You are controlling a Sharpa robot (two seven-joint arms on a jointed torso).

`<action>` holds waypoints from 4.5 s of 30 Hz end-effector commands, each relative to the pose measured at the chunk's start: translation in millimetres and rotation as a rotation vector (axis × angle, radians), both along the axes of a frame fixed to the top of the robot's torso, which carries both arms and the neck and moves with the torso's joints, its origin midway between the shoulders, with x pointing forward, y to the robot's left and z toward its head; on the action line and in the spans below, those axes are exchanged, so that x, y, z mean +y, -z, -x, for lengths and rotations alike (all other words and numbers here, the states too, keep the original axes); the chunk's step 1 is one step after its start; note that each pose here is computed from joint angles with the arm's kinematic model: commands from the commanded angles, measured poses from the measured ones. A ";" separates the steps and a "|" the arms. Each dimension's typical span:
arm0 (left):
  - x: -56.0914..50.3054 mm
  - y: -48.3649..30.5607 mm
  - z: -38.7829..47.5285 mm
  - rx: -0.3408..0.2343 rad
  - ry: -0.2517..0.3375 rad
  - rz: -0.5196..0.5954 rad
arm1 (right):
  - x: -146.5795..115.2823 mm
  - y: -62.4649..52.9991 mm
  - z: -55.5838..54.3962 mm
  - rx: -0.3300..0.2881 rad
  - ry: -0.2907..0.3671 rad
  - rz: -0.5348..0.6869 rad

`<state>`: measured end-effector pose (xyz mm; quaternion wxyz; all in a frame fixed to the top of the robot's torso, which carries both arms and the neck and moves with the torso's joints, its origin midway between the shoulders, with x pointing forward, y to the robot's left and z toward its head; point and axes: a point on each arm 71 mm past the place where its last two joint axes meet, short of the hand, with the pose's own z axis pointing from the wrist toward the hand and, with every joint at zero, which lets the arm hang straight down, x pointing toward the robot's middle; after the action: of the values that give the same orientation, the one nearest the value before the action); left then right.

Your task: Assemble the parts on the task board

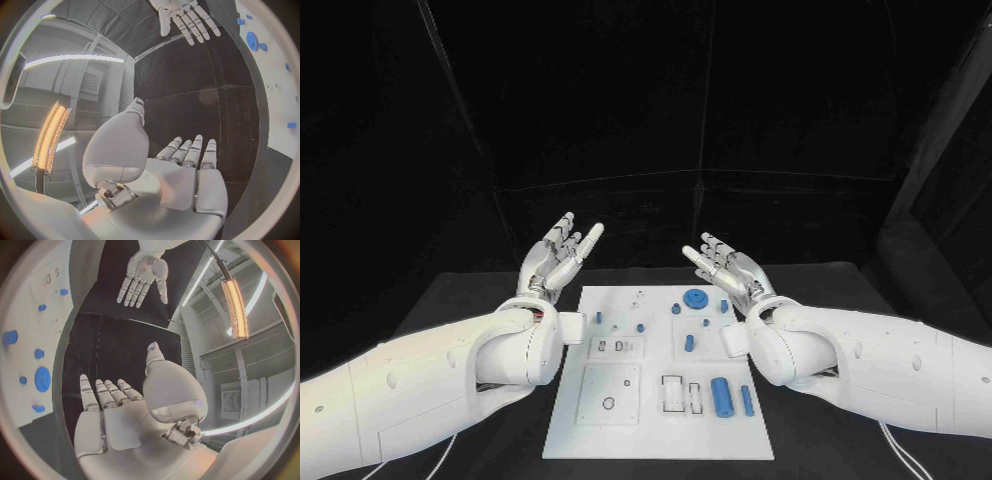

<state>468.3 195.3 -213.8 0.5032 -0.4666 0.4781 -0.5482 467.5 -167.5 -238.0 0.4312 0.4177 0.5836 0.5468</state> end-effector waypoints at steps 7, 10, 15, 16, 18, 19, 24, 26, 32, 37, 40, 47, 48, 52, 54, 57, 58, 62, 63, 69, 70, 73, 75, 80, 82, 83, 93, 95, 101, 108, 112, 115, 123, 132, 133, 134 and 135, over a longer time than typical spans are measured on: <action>9.4 -2.0 -1.1 -0.034 0.047 0.045 | -8.8 -0.9 -6.7 -0.066 -0.101 0.079; 13.8 -1.8 -0.8 -0.029 0.054 0.054 | -15.8 -2.5 -9.9 -0.114 -0.084 0.128; 20.4 -2.4 -0.4 -0.028 0.064 0.064 | -27.0 -14.9 -20.9 -0.223 -0.085 0.234; 21.4 -2.7 -0.4 -0.027 0.067 0.065 | -28.1 -17.4 -22.5 -0.239 -0.089 0.251; 23.3 -3.5 -0.4 -0.026 0.073 0.068 | -29.9 -22.7 -25.9 -0.273 -0.100 0.286; 24.1 -4.0 -0.3 -0.026 0.079 0.068 | -30.8 -25.4 -27.5 -0.290 -0.107 0.304; 27.4 -9.2 0.9 -0.031 0.116 0.062 | -32.2 -40.5 -36.1 -0.375 -0.162 0.417; 28.3 -12.0 1.8 -0.035 0.132 0.058 | -31.8 -45.0 -39.0 -0.401 -0.190 0.472; 28.2 -20.2 5.9 -0.038 0.178 0.062 | -28.8 -62.5 -48.8 -0.504 -0.256 0.695; 25.2 -30.6 11.9 -0.052 0.210 0.074 | -23.4 -80.6 -58.2 -0.559 -0.274 0.869; 22.1 -36.0 15.4 -0.059 0.231 0.083 | -18.8 -85.3 -61.1 -0.550 -0.296 0.979; 15.3 -41.7 19.2 -0.064 0.267 0.101 | -7.4 -87.4 -65.3 -0.552 -0.331 1.170; 14.5 -42.0 19.4 -0.065 0.272 0.103 | -5.9 -87.5 -65.8 -0.555 -0.334 1.184; 12.8 -42.6 19.5 -0.065 0.283 0.108 | -1.3 -87.4 -68.2 -0.562 -0.341 1.216; 11.8 -42.7 19.5 -0.065 0.288 0.111 | 1.6 -86.8 -69.1 -0.567 -0.350 1.239; 10.8 -42.7 19.3 -0.064 0.293 0.113 | 4.9 -85.9 -69.6 -0.567 -0.361 1.256; 10.5 -42.6 19.2 -0.064 0.294 0.113 | 6.4 -85.7 -69.8 -0.568 -0.365 1.263; 9.2 -42.4 18.9 -0.063 0.300 0.116 | 11.2 -84.7 -70.8 -0.568 -0.375 1.277; 8.7 -42.4 18.8 -0.062 0.302 0.117 | 12.4 -84.4 -71.1 -0.568 -0.377 1.280; 6.6 -42.3 18.9 -0.060 0.310 0.120 | 19.8 -83.4 -71.8 -0.568 -0.393 1.287; 6.5 -42.3 18.9 -0.060 0.311 0.120 | 20.8 -83.2 -71.8 -0.568 -0.396 1.287; 6.3 -42.1 18.6 -0.059 0.311 0.120 | 24.0 -82.4 -71.8 -0.565 -0.408 1.289; 6.3 -41.9 18.3 -0.058 0.311 0.120 | 25.2 -81.5 -71.9 -0.559 -0.417 1.293; 6.2 -41.5 17.8 -0.056 0.312 0.120 | 26.1 -78.7 -72.8 -0.536 -0.439 1.318; 6.3 -41.4 17.6 -0.056 0.312 0.120 | 26.2 -77.7 -73.1 -0.527 -0.446 1.327; 6.3 -41.3 17.5 -0.055 0.312 0.120 | 26.2 -77.3 -73.2 -0.524 -0.448 1.330; 6.7 -40.6 16.4 -0.051 0.313 0.119 | 26.2 -75.3 -73.6 -0.507 -0.465 1.344; 6.7 -40.4 16.2 -0.050 0.313 0.119 | 26.6 -75.0 -73.8 -0.507 -0.469 1.346; 6.4 -40.1 15.9 -0.047 0.316 0.119 | 27.4 -74.5 -74.9 -0.508 -0.471 1.348; 6.6 -39.9 16.1 -0.043 0.318 0.120 | 29.1 -74.2 -76.2 -0.508 -0.469 1.349; 6.9 -39.9 16.3 -0.040 0.318 0.122 | 30.5 -74.3 -76.6 -0.510 -0.465 1.351; 7.4 -39.6 16.2 -0.036 0.316 0.125 | 30.6 -75.6 -76.6 -0.523 -0.449 1.348; 9.3 -39.3 16.0 -0.031 0.310 0.128 | 28.0 -85.1 -72.6 -0.606 -0.357 1.297; 12.1 -38.0 14.3 -0.012 0.292 0.154 | 30.9 -93.4 -73.4 -0.656 -0.261 1.246; 12.3 -37.9 14.1 -0.011 0.291 0.154 | 31.9 -93.8 -74.1 -0.658 -0.254 1.244; 12.4 -37.8 14.0 -0.011 0.290 0.155 | 32.8 -94.1 -74.6 -0.659 -0.250 1.242; 12.5 -37.7 13.8 -0.010 0.290 0.155 | 34.1 -94.3 -75.2 -0.662 -0.246 1.240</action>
<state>454.2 208.1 -177.0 0.3912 -0.4236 0.4980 -0.6477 540.7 -133.1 -150.0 0.6543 -0.1788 0.6896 0.2537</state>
